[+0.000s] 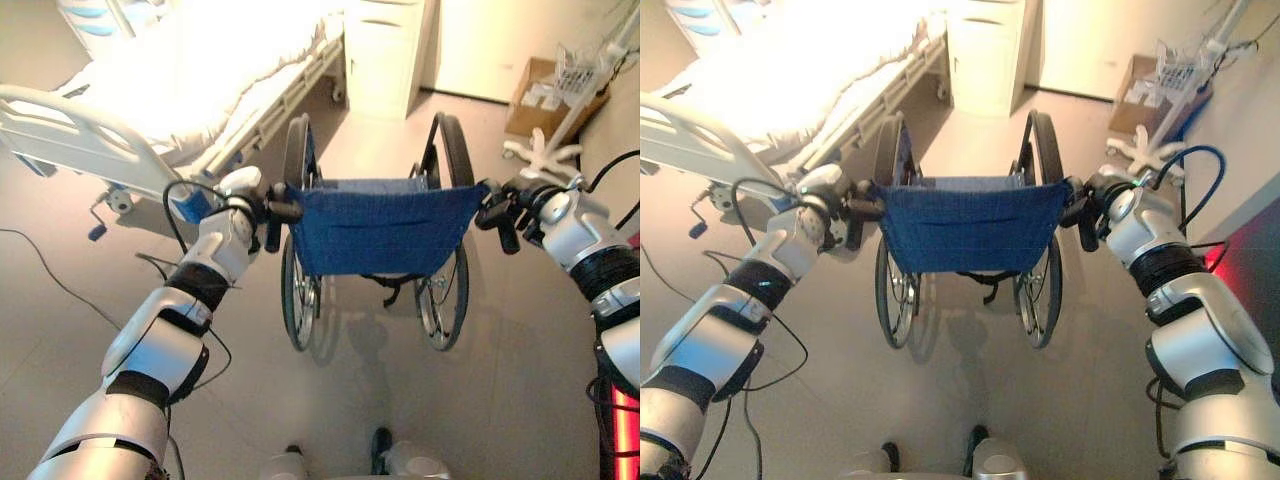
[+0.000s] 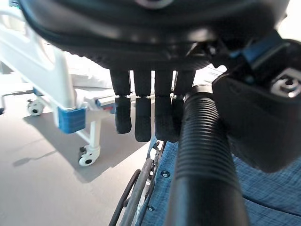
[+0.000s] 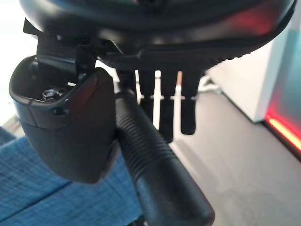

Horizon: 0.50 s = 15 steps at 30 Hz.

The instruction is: Push the wheelchair next to the bed

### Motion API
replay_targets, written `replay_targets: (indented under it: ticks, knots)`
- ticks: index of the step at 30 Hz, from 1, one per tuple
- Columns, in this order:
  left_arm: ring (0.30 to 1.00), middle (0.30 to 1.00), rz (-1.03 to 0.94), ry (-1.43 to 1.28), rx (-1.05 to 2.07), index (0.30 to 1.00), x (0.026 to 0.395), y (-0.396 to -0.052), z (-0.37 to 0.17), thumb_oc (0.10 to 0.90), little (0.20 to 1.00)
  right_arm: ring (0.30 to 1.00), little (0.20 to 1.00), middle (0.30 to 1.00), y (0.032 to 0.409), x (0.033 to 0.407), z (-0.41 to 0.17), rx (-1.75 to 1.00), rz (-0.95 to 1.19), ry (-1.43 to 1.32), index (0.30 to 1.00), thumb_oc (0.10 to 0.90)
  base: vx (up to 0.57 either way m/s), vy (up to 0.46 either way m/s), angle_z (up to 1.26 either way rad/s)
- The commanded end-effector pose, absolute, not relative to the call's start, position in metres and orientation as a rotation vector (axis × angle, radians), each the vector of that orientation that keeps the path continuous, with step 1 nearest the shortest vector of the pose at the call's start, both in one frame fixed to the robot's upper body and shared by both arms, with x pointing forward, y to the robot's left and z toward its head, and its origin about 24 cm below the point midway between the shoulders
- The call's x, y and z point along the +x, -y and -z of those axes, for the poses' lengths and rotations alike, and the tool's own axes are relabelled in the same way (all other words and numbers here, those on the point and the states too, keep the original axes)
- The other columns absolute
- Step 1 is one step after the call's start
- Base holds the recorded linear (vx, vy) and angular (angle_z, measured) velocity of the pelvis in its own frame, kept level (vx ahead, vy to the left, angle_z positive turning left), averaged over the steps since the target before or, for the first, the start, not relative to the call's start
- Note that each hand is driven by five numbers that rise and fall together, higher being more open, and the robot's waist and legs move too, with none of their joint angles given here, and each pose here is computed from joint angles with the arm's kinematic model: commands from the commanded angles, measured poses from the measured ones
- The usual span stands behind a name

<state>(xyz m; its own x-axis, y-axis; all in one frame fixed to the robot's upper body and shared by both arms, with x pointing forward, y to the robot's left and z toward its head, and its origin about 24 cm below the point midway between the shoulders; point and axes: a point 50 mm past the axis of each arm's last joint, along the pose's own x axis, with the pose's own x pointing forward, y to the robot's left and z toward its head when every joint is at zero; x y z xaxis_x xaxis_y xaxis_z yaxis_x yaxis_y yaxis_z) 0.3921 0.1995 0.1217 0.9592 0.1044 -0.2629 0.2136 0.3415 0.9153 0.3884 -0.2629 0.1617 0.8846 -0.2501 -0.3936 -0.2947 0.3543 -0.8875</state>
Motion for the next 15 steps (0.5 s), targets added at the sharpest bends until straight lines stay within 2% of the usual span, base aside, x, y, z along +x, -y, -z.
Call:
replay_targets:
  ticks: [1, 6, 10, 15]
  knots:
    - [0.3, 0.3, 0.249, -0.365, 1.248, 0.3, 0.377, -0.19, -0.08, 0.4, 0.3, 0.3, 0.3, 0.3, 0.178, 0.4, -0.159, -1.236, -0.37, -0.241, 0.3, 0.4, 0.4, -0.027, -0.17]
    - [0.3, 0.3, 0.235, -0.397, 1.241, 0.3, 0.373, -0.202, -0.081, 0.4, 0.3, 0.3, 0.3, 0.3, 0.167, 0.401, -0.165, -1.258, -0.429, -0.205, 0.3, 0.4, 0.46, 0.062, -0.45]
    - [0.3, 0.3, 0.219, -0.439, 1.215, 0.3, 0.367, -0.215, -0.076, 0.4, 0.3, 0.3, 0.3, 0.3, 0.165, 0.399, -0.166, -1.263, -0.47, -0.182, 0.3, 0.4, 0.5, 0.263, -0.84]
    - [0.3, 0.3, 0.243, -0.495, 1.242, 0.3, 0.364, -0.226, -0.068, 0.4, 0.3, 0.3, 0.3, 0.3, 0.162, 0.393, -0.136, -1.197, -0.515, -0.249, 0.3, 0.4, 0.45, 0.181, -0.09]
